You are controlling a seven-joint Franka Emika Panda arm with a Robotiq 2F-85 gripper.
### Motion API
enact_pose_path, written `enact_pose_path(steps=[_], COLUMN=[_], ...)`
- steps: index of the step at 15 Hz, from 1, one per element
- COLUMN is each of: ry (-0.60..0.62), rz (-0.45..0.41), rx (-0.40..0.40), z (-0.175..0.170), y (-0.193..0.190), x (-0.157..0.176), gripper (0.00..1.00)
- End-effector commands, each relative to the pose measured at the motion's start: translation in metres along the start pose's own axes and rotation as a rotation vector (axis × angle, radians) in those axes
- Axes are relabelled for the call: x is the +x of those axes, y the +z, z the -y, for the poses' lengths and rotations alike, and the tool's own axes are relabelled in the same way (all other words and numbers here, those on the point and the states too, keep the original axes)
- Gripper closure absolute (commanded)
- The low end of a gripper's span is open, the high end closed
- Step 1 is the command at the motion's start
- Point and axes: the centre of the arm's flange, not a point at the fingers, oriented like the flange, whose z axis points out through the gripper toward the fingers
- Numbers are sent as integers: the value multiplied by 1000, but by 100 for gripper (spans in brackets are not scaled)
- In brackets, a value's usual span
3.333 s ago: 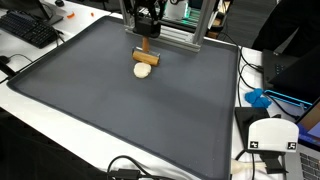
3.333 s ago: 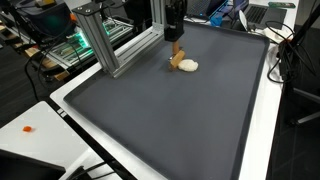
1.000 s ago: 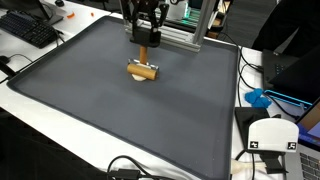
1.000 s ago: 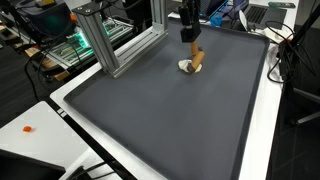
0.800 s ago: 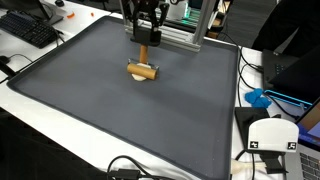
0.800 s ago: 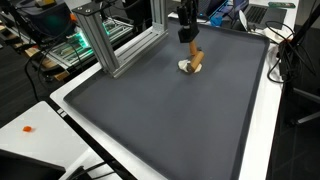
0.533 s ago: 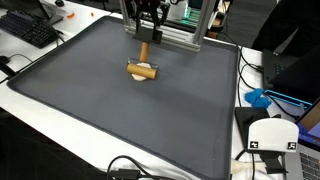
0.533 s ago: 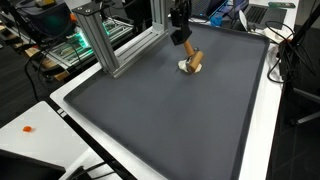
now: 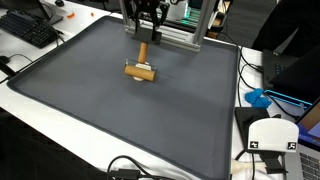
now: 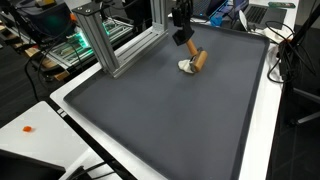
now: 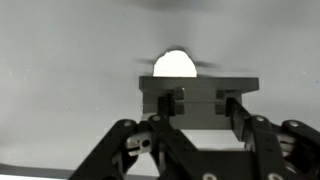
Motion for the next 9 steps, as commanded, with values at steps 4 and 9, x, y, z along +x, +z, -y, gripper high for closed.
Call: enact_pose_path(steps=[4,9], ry=[-1,-53], rz=[-44,50], rx=[-14,-14], z=[-4,-6], y=[-17,-49], x=[4,8], gripper=[65,65])
